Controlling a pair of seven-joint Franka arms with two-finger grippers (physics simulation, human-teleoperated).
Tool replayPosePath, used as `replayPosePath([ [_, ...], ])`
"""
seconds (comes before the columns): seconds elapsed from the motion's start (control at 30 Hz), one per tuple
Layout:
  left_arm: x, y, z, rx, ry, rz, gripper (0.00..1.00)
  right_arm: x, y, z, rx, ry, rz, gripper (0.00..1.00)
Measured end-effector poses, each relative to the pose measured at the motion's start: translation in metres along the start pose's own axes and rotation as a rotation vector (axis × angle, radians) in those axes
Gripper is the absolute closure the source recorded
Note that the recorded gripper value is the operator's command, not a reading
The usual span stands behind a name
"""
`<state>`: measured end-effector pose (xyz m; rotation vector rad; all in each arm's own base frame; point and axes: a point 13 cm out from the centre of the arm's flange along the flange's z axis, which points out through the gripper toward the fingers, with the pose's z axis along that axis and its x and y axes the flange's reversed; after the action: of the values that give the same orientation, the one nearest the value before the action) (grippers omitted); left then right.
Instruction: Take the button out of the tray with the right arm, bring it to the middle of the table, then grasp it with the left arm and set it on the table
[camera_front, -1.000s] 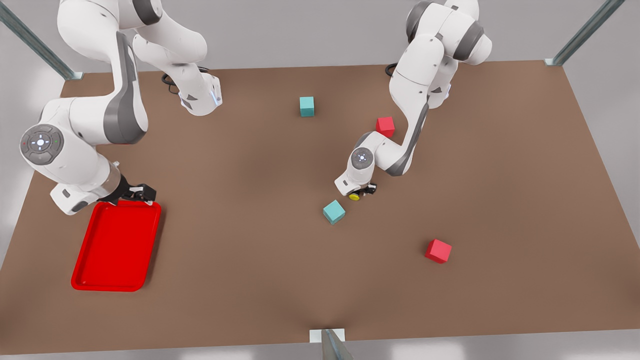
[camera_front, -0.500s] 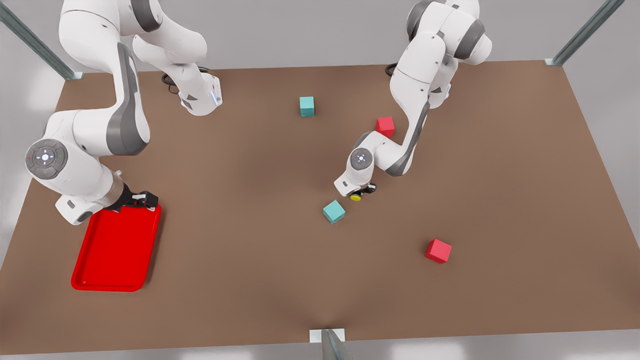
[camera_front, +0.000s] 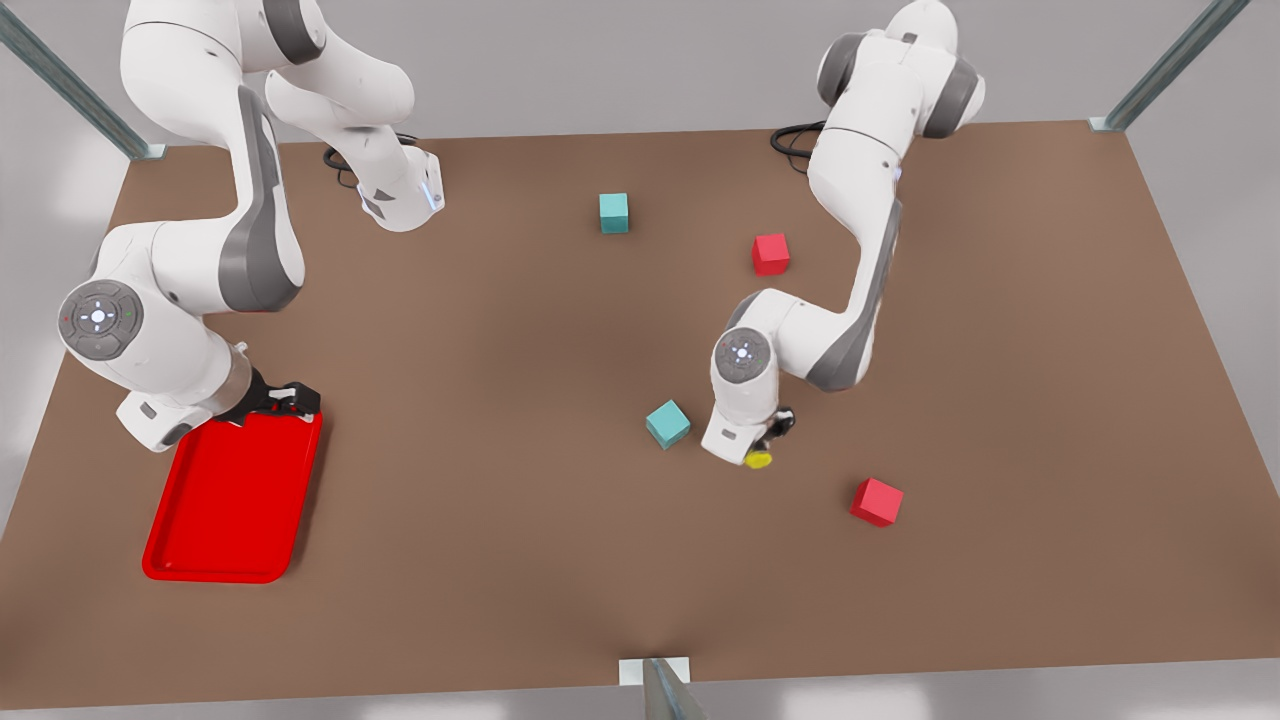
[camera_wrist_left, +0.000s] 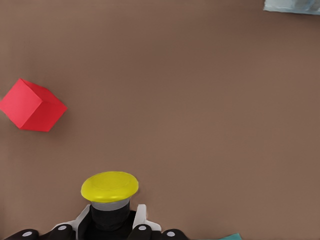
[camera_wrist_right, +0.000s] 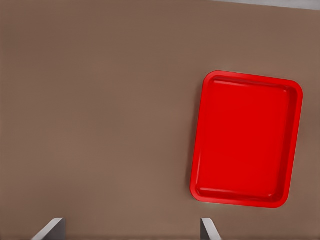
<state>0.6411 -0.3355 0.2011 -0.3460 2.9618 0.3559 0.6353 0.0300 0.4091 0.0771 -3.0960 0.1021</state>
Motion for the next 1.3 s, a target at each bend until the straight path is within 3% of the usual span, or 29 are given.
replayPosePath([
  [0.23, 0.025, 0.093, 0.052, -0.548, -0.182, -0.310, 0.58, 0.000, 0.001, 0.000, 0.000, -0.001, -0.006, 0.00],
  [0.47, 0.084, 0.147, 0.071, -0.809, -0.390, -0.643, 0.58, 0.000, 0.001, 0.000, 0.001, 0.000, -0.009, 0.00],
  [0.8, 0.126, 0.184, 0.128, -0.935, -0.683, -0.918, 0.57, 0.000, 0.001, 0.000, 0.001, 0.000, -0.011, 0.00],
  [1.07, 0.128, 0.192, 0.163, -0.900, -0.871, -1.029, 0.57, 0.000, 0.000, 0.000, 0.001, 0.000, -0.011, 0.00],
  [1.13, 0.128, 0.192, 0.168, -0.881, -0.898, -1.056, 0.44, 0.000, 0.000, 0.000, 0.001, 0.000, -0.012, 0.00],
  [1.2, 0.126, 0.192, 0.170, -0.860, -0.921, -1.085, 0.00, 0.000, 0.001, 0.000, 0.001, 0.000, -0.013, 0.00],
  [1.3, 0.125, 0.190, 0.171, -0.832, -0.947, -1.125, 0.00, 0.000, 0.002, 0.000, 0.001, 0.000, -0.014, 0.00],
])
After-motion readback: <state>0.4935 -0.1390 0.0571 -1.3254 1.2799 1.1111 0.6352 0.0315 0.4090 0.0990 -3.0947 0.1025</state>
